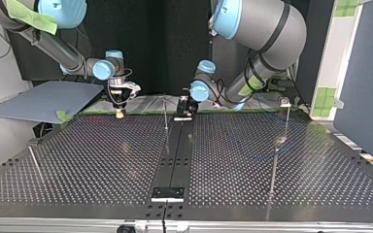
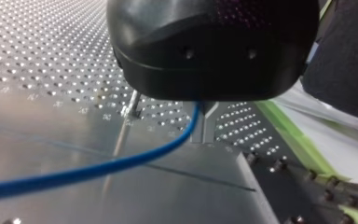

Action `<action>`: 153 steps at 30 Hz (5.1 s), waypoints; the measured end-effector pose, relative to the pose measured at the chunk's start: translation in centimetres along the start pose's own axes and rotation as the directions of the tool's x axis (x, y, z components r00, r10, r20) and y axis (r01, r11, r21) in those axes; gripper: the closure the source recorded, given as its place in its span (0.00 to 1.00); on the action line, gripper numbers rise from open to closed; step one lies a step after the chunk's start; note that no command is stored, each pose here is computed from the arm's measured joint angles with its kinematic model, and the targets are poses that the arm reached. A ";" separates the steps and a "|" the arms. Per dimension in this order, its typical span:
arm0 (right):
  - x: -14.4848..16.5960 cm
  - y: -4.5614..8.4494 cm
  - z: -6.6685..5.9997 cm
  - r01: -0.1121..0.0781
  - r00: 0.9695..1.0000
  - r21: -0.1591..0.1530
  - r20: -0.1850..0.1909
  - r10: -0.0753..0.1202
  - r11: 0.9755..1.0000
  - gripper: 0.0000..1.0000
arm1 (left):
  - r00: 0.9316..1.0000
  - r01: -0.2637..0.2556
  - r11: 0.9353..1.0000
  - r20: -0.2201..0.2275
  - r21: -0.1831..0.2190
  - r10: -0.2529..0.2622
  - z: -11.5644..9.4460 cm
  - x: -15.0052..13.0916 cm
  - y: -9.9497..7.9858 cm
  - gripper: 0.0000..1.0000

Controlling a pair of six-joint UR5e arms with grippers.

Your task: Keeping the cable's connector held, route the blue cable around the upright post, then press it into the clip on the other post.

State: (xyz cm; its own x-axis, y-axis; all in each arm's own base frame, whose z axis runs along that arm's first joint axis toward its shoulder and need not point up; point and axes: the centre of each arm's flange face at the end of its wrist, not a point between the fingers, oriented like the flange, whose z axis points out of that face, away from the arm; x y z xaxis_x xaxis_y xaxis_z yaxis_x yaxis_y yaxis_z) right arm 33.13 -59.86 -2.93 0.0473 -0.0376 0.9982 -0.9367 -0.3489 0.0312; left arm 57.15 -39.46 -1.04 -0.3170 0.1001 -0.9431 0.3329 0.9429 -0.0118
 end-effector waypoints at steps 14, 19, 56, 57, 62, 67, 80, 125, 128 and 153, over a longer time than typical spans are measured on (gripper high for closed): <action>0.7 1.4 1.1 -0.003 1.000 -0.021 -0.021 0.003 1.000 1.00 | 0.998 0.060 0.996 0.037 -0.065 -0.058 1.3 -1.4 2.9 1.00; 0.9 1.7 1.4 -0.004 1.000 -0.026 -0.025 0.003 1.000 1.00 | 0.997 0.066 0.995 0.040 -0.074 -0.063 1.5 -1.5 3.5 1.00; 0.7 2.2 1.5 -0.009 1.000 -0.029 -0.014 0.009 1.000 1.00 | 0.995 -0.100 0.995 0.023 0.016 0.099 0.0 -0.9 -2.1 0.16; 0.6 2.2 1.5 -0.009 1.000 -0.029 -0.013 0.009 1.000 1.00 | 0.993 -0.114 0.993 0.013 0.024 0.113 -0.2 -0.7 -2.5 0.16; 0.5 2.4 1.4 -0.010 1.000 -0.032 -0.006 0.010 0.999 1.00 | 0.986 -0.162 0.985 -0.027 0.063 0.164 -1.5 0.0 -5.0 0.16; 0.4 2.6 1.4 -0.010 1.000 -0.034 0.000 0.010 0.999 1.00 | 0.982 -0.167 0.983 -0.075 0.077 0.173 -2.4 0.7 -6.1 0.16; 0.3 2.8 1.3 -0.011 1.000 -0.038 0.008 0.011 0.999 1.00 | 0.975 -0.122 0.992 -0.183 0.031 0.125 -4.4 1.7 -4.2 0.16; -0.2 2.9 1.2 -0.023 1.000 -0.038 0.014 0.024 0.999 1.00 | 0.999 -0.001 0.982 -0.039 0.188 0.009 -6.6 -1.0 -8.3 0.10; -0.2 2.9 1.2 -0.024 1.000 -0.038 0.015 0.024 0.999 1.00 | 0.999 -0.001 0.982 -0.039 0.188 0.009 -6.6 -1.0 -8.3 0.10; -0.5 3.5 1.2 -0.026 1.000 -0.044 0.017 0.027 0.999 1.00 | 0.996 -0.083 0.977 0.040 0.195 0.076 -11.4 -2.7 -12.7 0.10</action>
State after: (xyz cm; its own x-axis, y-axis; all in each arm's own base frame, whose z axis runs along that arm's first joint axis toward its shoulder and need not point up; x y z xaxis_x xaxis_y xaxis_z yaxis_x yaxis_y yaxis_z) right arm 30.29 -62.22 -3.37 0.0283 -0.0629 0.9976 -0.9519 -0.3064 0.0077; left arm 43.70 -48.08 5.45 -0.2547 0.1589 -0.9539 0.5243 0.8515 0.0018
